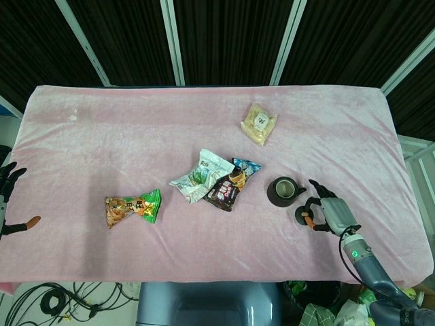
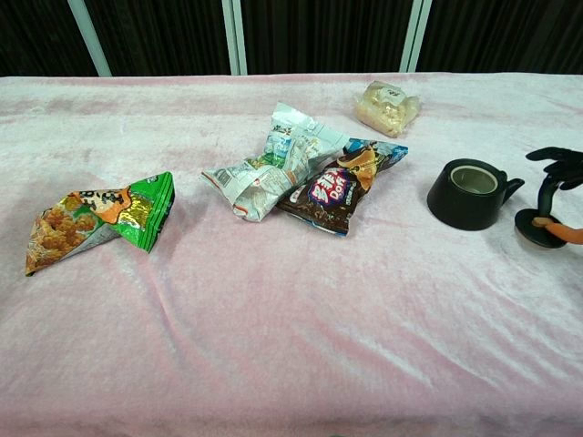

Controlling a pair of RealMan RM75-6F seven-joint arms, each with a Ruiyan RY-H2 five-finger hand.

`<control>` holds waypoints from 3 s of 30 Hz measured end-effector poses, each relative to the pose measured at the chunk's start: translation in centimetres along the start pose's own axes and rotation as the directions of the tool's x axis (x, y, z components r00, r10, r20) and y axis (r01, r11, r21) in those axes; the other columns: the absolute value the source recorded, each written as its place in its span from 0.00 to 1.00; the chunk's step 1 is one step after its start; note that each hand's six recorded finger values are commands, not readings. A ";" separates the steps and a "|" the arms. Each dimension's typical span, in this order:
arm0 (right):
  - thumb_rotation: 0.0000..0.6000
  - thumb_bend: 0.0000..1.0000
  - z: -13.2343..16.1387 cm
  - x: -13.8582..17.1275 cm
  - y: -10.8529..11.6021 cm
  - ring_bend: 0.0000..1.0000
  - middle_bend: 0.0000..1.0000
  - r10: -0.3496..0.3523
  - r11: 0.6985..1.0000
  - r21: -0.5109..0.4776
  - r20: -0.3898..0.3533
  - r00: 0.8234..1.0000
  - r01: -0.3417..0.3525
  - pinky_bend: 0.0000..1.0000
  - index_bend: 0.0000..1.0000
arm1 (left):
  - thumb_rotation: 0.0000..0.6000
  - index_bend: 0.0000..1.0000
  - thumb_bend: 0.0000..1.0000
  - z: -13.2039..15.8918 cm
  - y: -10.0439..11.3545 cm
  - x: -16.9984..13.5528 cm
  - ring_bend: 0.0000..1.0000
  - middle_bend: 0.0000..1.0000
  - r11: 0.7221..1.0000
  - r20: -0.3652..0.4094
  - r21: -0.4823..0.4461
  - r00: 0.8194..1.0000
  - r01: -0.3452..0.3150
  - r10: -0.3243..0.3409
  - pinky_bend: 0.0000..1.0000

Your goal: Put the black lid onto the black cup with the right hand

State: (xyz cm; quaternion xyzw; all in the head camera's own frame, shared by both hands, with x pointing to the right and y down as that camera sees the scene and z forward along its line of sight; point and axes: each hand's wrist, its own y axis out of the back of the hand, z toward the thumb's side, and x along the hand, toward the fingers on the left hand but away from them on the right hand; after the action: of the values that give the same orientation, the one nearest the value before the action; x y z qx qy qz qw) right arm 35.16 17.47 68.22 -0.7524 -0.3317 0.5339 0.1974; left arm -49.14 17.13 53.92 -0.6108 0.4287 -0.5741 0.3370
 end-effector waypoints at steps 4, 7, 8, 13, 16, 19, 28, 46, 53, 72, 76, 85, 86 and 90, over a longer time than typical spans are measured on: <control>1.00 0.41 0.0 0.7 1.6 0.08 0.00 -0.035 0.999 -0.010 -0.006 0.999 0.035 0.16 0.71 | 1.00 0.12 0.09 0.0 0.0 0.0 0.00 0.01 1.000 0.001 0.000 1.000 0.000 0.000 0.03; 1.00 0.42 0.3 1.3 3.3 0.08 0.00 -0.069 0.998 -0.013 -0.013 0.998 0.069 0.16 0.71 | 1.00 0.12 0.09 0.1 0.0 0.0 0.00 0.01 1.000 0.002 0.001 1.000 0.001 -0.001 0.03; 1.00 0.42 0.4 1.5 3.9 0.08 0.00 -0.081 0.997 -0.013 -0.015 0.997 0.080 0.16 0.71 | 1.00 0.12 0.09 0.1 0.0 0.0 0.00 0.01 1.000 0.002 0.000 1.000 0.001 -0.001 0.03; 1.00 0.42 1.7 1.1 6.6 0.08 0.00 -0.125 0.992 0.008 -0.039 0.991 0.126 0.16 0.71 | 1.00 0.12 0.09 0.1 0.0 0.0 0.00 0.01 1.000 0.002 0.001 1.000 0.000 0.000 0.03; 1.00 0.41 2.6 0.2 7.0 0.08 0.00 -0.109 0.994 0.021 -0.050 0.993 0.111 0.16 0.71 | 1.00 0.12 0.09 0.1 0.0 0.0 0.00 0.01 1.000 0.000 0.003 1.000 -0.002 0.002 0.03; 1.00 0.42 3.6 -1.3 7.2 0.08 0.00 -0.077 0.996 0.044 -0.058 0.995 0.080 0.16 0.71 | 1.00 0.12 0.09 0.0 0.0 0.0 0.00 0.01 1.000 -0.001 0.003 1.000 -0.004 0.004 0.03; 1.00 0.41 7.1 -5.5 7.4 0.08 0.00 -0.014 0.996 0.086 -0.076 0.997 0.021 0.16 0.71 | 1.00 0.12 0.09 0.0 0.1 0.1 0.00 0.01 1.000 -0.002 0.001 1.000 -0.004 0.004 0.03; 1.00 0.41 6.9 -8.6 5.2 0.08 0.00 0.056 0.995 0.086 0.002 0.998 -0.056 0.16 0.71 | 1.00 0.12 0.09 0.0 0.1 0.2 0.00 0.01 1.000 -0.002 -0.002 1.000 -0.006 0.006 0.03; 1.00 0.41 6.3 -8.8 4.6 0.08 0.00 0.067 0.994 0.087 0.017 0.998 -0.068 0.16 0.71 | 1.00 0.12 0.09 0.2 0.0 0.2 0.00 0.01 1.000 0.002 0.001 1.000 -0.003 0.003 0.03; 1.00 0.41 5.9 -9.1 3.9 0.08 0.00 0.077 0.994 0.077 0.027 0.997 -0.079 0.16 0.71 | 1.00 0.12 0.09 0.1 0.0 0.2 0.00 0.01 1.000 -0.003 -0.003 1.000 -0.005 0.005 0.03; 1.00 0.41 5.7 -9.2 3.7 0.08 0.00 0.081 0.994 0.076 0.031 0.996 -0.083 0.16 0.71 | 1.00 0.12 0.09 0.1 0.1 0.2 0.00 0.01 1.000 -0.002 -0.003 1.000 -0.005 0.005 0.03; 1.00 0.27 4.9 -9.0 3.2 0.07 0.00 0.093 0.993 0.067 0.048 0.995 -0.096 0.16 0.57 | 1.00 0.12 0.09 0.1 0.0 0.2 0.00 0.01 1.000 -0.002 -0.007 1.000 -0.004 0.004 0.03; 1.00 0.27 4.9 -9.0 3.2 0.06 0.00 0.095 0.993 0.064 0.048 0.994 -0.098 0.16 0.53 | 1.00 0.12 0.09 0.1 0.0 0.2 0.00 0.01 1.000 -0.001 -0.007 1.000 -0.004 0.004 0.03; 1.00 0.24 4.9 -8.8 3.1 0.05 0.00 0.098 0.993 0.065 0.043 0.994 -0.101 0.16 0.33 | 1.00 0.12 0.09 0.1 0.1 0.2 0.00 0.01 1.000 -0.001 -0.007 1.000 -0.005 0.005 0.03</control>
State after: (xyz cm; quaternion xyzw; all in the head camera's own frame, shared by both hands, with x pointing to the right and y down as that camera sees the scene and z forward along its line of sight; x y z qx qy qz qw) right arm 29.66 8.76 70.44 -0.7501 -0.2794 0.5689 0.1889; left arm -49.05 16.89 53.96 -0.6104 0.4324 -0.5722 0.3360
